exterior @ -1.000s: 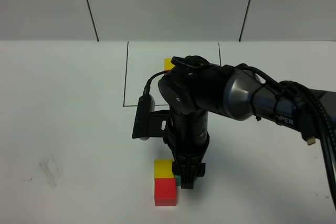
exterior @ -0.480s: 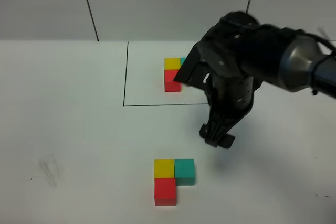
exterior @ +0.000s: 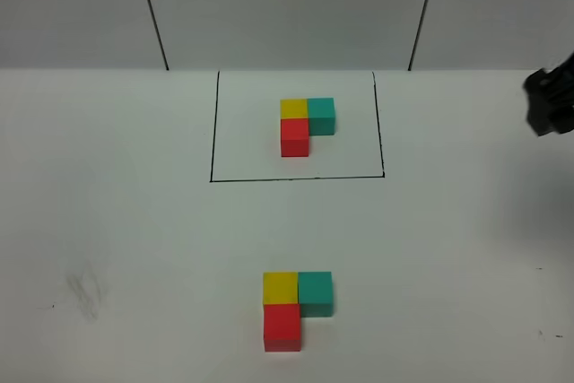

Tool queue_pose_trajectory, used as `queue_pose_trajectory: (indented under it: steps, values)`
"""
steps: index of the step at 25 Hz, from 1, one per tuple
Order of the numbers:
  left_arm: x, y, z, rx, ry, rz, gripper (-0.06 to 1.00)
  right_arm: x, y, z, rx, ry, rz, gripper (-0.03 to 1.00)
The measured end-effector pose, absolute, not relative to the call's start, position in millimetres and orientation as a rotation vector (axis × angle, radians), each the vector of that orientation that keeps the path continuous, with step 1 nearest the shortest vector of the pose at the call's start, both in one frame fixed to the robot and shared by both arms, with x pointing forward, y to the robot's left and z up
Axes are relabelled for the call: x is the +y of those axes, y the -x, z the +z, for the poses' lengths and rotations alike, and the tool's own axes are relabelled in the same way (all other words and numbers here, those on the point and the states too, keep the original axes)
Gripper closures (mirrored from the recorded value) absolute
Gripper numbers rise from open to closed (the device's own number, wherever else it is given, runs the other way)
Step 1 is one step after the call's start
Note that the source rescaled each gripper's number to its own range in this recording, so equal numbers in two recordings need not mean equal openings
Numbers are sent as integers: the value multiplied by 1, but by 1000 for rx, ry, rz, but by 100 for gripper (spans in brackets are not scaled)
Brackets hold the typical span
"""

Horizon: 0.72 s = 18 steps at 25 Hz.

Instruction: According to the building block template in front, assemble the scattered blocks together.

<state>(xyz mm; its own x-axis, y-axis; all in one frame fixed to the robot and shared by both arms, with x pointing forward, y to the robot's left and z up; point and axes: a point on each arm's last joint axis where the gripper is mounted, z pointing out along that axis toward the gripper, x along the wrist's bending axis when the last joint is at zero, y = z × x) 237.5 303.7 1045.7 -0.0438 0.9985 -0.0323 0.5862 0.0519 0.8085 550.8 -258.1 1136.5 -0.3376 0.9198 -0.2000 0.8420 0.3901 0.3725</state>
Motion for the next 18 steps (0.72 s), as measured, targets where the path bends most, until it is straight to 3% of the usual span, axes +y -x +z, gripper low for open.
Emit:
queue_pose_trajectory:
  steps: [6, 18]
  values:
    - [304, -237, 1046, 1701, -1602, 834, 19, -327, -520, 1170, 2012, -1739, 378, 1]
    - [304, -237, 1046, 1701, -1602, 834, 19, -346, -377, 1212, 1552, -1755, 352, 1]
